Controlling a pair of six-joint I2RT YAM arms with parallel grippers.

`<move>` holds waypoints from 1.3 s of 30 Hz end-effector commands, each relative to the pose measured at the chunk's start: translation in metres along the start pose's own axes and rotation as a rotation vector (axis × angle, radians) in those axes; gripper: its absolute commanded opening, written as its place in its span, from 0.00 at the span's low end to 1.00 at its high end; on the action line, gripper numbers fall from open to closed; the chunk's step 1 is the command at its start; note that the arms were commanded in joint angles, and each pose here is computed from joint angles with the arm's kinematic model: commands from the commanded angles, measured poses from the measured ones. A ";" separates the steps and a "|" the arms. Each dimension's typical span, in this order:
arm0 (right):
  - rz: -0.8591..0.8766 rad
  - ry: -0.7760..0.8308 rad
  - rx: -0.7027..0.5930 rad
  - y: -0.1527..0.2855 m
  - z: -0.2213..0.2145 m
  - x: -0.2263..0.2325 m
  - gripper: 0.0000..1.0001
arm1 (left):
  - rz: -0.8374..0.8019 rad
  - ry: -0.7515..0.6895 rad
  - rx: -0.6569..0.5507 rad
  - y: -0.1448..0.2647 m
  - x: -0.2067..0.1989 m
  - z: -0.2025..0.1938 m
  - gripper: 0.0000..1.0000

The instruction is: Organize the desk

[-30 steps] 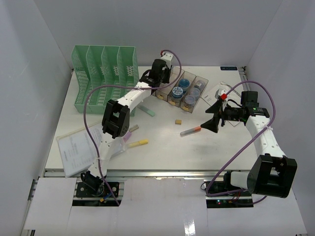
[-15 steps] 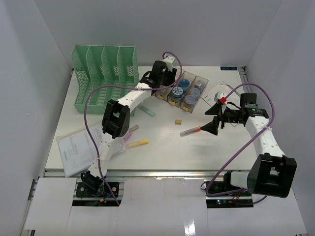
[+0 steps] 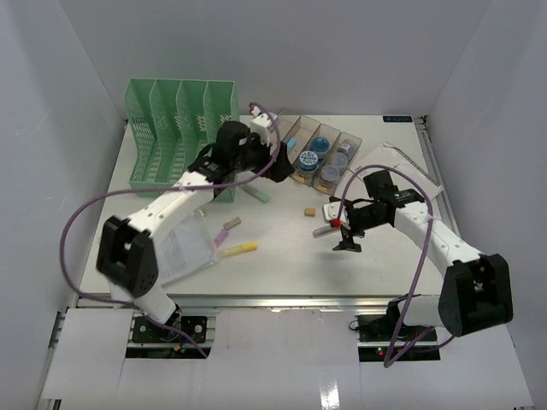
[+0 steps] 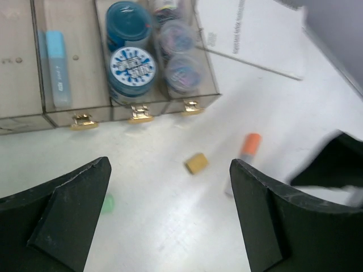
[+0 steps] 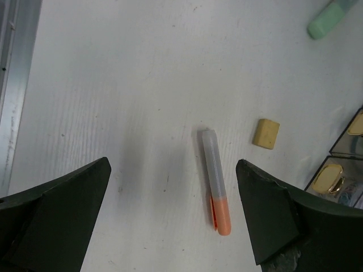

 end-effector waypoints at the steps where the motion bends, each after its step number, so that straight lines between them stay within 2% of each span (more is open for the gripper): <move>1: -0.062 0.084 0.169 -0.007 -0.014 -0.045 1.00 | -0.076 -0.017 -0.068 0.062 -0.034 -0.014 0.98; 7: -0.085 0.019 0.249 -0.027 -0.037 -0.069 0.93 | 0.030 -0.070 -0.098 0.114 -0.035 -0.060 0.98; 11: -0.075 -0.016 0.307 -0.038 -0.053 -0.075 0.88 | 0.065 -0.074 -0.140 0.133 -0.036 -0.059 0.98; 18: -0.056 -0.062 0.368 -0.047 -0.074 -0.072 0.73 | 0.118 -0.098 -0.203 0.156 -0.035 -0.051 0.98; 29: -0.035 -0.114 0.387 -0.054 -0.085 -0.066 0.47 | 0.065 -0.102 -0.237 0.161 -0.046 -0.047 0.98; 39: -0.035 -0.162 0.365 -0.057 -0.085 -0.060 0.25 | -0.115 -0.130 -0.346 0.172 -0.080 -0.035 0.98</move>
Point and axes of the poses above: each gripper's point midway between its finger pads, its own y axis back along the fingers, its own x axis along the line the jaws close on, z = x × y, the point moved 1 cm from there along y, back along the fingers, and after that the axes turned 11 degrees about -y, right-handed, at the moved point
